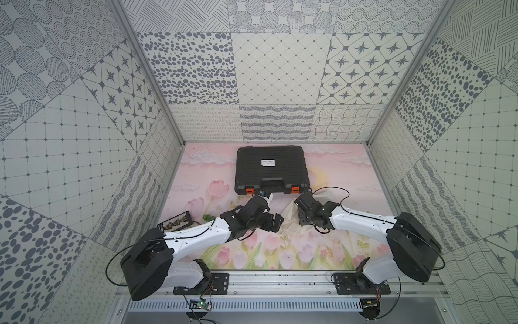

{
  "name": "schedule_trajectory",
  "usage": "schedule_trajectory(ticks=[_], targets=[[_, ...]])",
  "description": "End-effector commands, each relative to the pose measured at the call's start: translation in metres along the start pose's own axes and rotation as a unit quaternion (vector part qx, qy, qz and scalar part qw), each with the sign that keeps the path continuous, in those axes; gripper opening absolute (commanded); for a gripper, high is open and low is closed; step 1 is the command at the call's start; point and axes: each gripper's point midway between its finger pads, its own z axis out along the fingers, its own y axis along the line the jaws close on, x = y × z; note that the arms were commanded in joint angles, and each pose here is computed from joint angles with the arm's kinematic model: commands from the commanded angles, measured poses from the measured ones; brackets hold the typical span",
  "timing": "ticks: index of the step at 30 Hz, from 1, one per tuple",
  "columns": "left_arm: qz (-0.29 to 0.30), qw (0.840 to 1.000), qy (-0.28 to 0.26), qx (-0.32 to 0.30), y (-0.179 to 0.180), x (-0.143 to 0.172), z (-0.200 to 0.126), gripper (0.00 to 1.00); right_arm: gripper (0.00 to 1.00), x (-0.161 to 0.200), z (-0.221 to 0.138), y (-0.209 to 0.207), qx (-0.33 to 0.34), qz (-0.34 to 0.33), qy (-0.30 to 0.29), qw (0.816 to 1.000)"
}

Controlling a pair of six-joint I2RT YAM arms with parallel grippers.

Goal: Close the soil bag
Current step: Pick up the distractor from the center of the board.

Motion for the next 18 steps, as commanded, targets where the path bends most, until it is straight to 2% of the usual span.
schedule_trajectory(ticks=[1,8,13,18], targets=[[-0.003,1.000,-0.010,0.025,-0.013,-0.007,0.000,0.99,0.54,-0.013,0.010,0.010,-0.005,0.032,-0.025,0.999],[-0.002,1.000,-0.013,0.026,-0.014,-0.008,-0.001,0.99,0.31,-0.006,0.012,0.004,0.003,0.045,-0.022,0.999],[0.001,0.999,-0.025,0.023,-0.013,-0.013,-0.004,0.99,0.12,-0.021,-0.013,0.001,-0.008,0.046,-0.049,0.998],[0.003,0.999,-0.034,0.010,-0.008,-0.017,-0.008,0.99,0.00,-0.049,-0.045,-0.006,-0.003,0.021,-0.088,0.996]])
